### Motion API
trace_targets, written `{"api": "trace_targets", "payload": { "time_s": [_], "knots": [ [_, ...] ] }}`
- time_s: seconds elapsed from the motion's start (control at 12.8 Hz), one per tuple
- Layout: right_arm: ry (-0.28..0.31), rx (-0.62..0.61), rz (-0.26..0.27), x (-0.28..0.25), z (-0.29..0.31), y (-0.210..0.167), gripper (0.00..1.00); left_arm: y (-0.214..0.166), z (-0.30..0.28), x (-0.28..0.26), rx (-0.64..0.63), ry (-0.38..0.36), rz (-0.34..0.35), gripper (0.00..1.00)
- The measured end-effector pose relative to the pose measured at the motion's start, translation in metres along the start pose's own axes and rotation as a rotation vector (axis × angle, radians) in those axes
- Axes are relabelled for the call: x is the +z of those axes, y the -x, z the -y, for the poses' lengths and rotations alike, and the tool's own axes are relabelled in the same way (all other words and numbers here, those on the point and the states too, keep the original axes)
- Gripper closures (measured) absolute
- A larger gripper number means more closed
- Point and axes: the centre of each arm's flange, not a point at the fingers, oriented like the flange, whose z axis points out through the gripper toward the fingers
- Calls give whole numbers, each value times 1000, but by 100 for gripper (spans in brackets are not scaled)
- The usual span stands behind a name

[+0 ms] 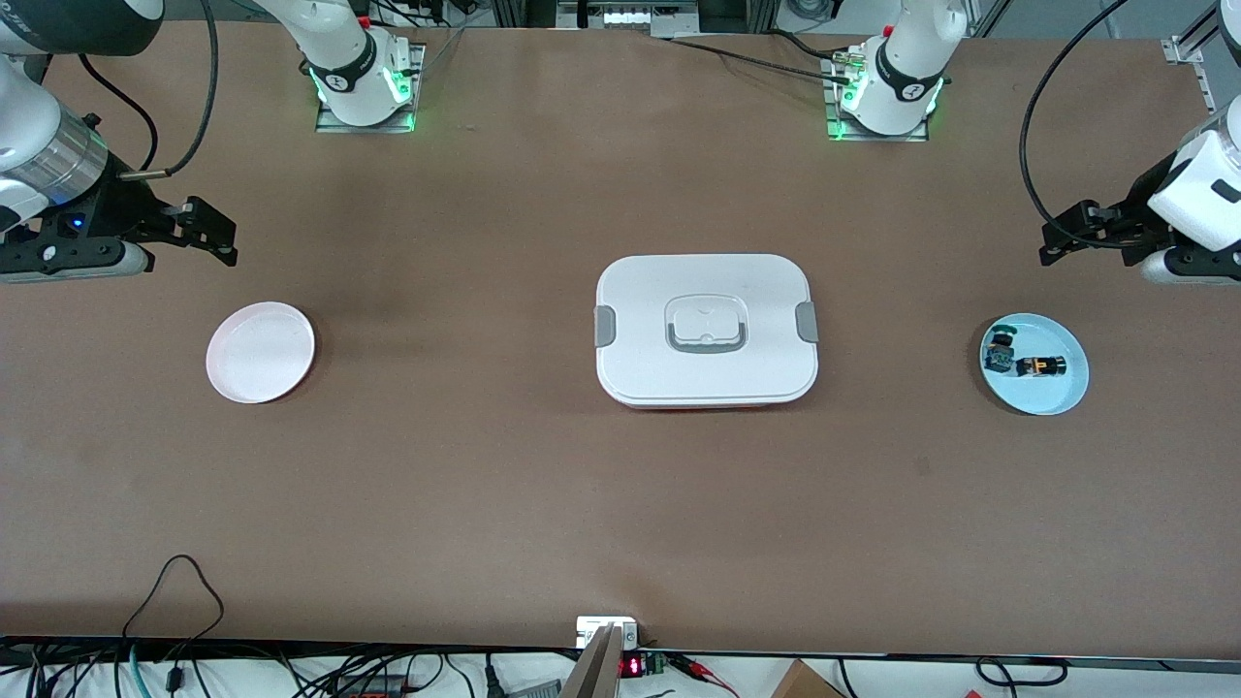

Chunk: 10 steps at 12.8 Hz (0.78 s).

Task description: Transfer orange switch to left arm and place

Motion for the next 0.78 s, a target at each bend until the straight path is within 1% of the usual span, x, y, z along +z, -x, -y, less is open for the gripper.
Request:
{"api": "trace_targets", "payload": {
  "time_s": [0.78],
  "knots": [
    [0,0,-1,0,0,0,0,-1,-11,0,19,-2,-1,0]
  ]
}}
